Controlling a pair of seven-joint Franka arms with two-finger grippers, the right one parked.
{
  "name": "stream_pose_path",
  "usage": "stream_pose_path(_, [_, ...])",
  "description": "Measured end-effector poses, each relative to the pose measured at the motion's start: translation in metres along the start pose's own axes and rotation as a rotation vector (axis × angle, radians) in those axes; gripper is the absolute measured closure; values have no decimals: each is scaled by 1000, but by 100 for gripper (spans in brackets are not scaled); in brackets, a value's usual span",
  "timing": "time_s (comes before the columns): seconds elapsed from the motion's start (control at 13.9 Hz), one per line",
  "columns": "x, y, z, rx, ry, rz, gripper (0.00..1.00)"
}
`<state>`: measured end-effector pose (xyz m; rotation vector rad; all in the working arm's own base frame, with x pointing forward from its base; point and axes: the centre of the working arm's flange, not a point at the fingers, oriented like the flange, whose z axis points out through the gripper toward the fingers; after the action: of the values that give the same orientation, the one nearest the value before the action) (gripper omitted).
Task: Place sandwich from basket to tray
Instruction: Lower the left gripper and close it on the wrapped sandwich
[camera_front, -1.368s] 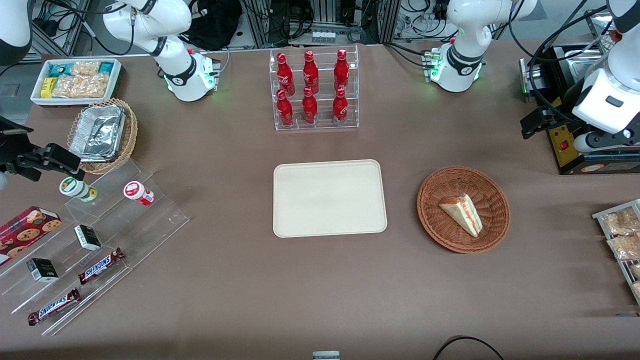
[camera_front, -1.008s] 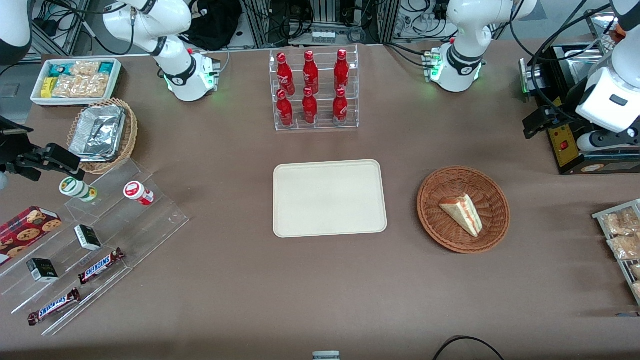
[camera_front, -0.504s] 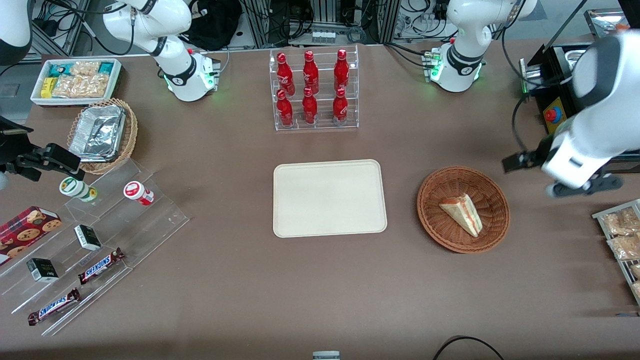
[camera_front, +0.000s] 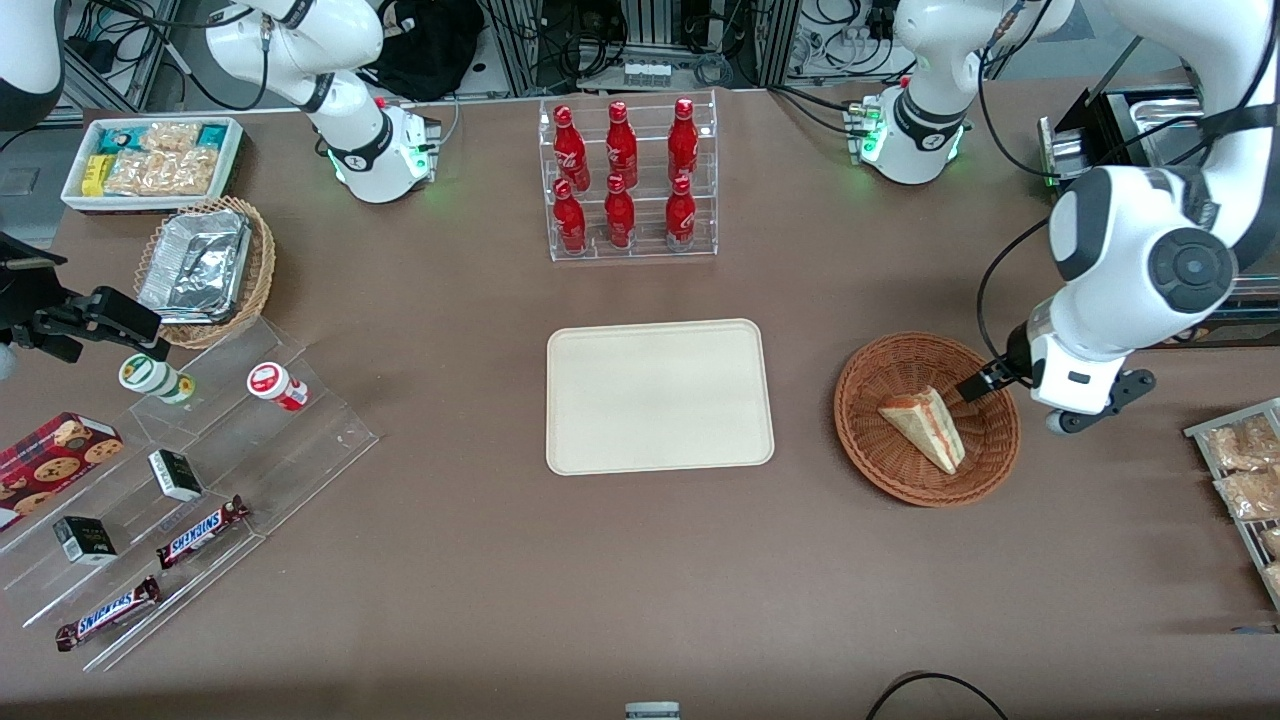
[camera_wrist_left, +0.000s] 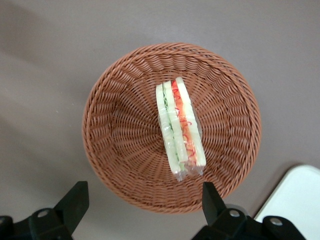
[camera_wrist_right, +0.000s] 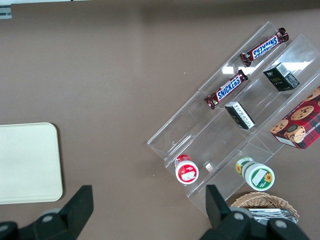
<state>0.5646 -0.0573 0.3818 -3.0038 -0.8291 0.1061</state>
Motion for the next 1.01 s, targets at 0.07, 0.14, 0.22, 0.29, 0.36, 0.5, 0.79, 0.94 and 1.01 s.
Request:
stream_pose_path(0.07, [-3,1,8,-9,9,-34,0])
stream_pose_path(0.14, [-6,4,16,-19,19,-60,0])
stream_pose_path(0.22, [-10,10,23,-30,27,-78,0])
stream_pose_path(0.29, [-14,16,31,-38,30,-87,0])
stream_pose_path(0.36, [-17,22,39,-41,26,-90,0])
stream_pose_path(0.5, [-18,27,54,-42,15,-86,0])
stream_pose_path(0.79, [-14,31,87,-43,-10,-86,0])
stream_pose_path(0.94, [-14,31,101,-31,-32,-86,0])
stream_pose_path(1.01, [-14,31,107,-27,-41,-87,0])
